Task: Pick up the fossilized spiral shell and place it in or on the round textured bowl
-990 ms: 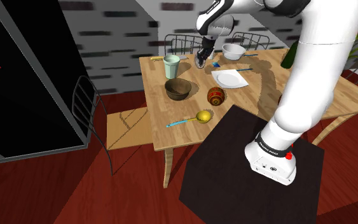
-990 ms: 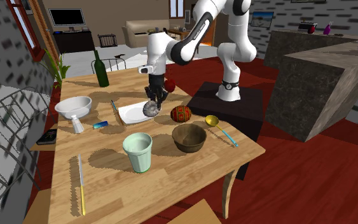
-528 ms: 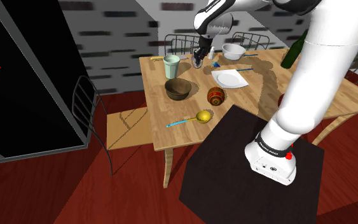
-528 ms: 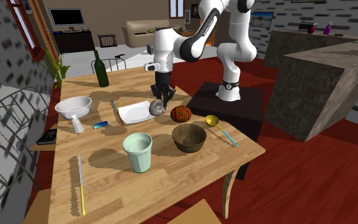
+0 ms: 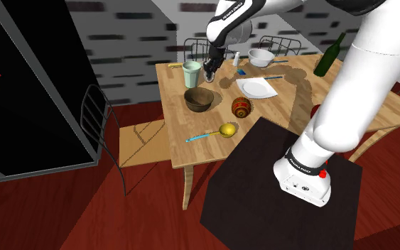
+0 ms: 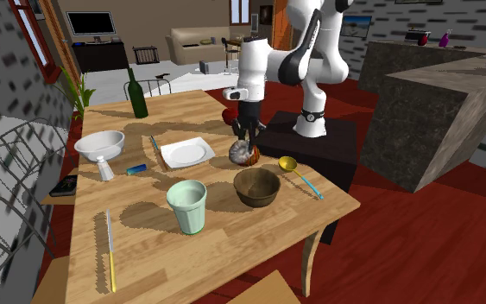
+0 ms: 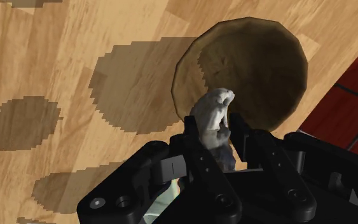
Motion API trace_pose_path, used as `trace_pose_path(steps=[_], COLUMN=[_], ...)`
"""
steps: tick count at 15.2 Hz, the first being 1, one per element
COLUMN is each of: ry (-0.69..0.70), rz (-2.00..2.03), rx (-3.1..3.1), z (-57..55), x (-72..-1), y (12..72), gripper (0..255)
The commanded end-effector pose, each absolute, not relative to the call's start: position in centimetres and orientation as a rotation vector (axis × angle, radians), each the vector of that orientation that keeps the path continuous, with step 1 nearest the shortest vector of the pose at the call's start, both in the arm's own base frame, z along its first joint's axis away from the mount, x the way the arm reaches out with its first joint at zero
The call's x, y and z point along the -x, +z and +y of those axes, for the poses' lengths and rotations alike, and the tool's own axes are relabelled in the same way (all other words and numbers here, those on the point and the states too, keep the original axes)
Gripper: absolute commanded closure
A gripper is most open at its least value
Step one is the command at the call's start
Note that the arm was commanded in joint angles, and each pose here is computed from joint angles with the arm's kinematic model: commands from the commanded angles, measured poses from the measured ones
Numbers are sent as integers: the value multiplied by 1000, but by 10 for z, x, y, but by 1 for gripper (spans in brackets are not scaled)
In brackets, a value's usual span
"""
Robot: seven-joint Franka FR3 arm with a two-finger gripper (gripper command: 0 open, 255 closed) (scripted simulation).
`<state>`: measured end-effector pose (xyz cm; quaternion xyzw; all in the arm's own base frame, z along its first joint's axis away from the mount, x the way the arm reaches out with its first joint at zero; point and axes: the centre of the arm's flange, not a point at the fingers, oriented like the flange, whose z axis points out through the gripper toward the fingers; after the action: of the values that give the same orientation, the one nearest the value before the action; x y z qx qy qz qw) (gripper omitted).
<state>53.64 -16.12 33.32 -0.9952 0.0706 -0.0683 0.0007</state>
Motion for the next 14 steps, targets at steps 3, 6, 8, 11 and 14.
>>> trace_pose_path(steps=[3, 6, 8, 11, 14], ry=[-215, -215, -215, -215, -215], rz=[224, 224, 224, 224, 224], rx=[3125, 3125, 3125, 3125, 3125], z=[-98, -98, -98, -98, -98], x=[-535, -535, -535, -535, -535], y=[336, 321, 310, 294, 278], gripper=[255, 255, 255, 255, 255])
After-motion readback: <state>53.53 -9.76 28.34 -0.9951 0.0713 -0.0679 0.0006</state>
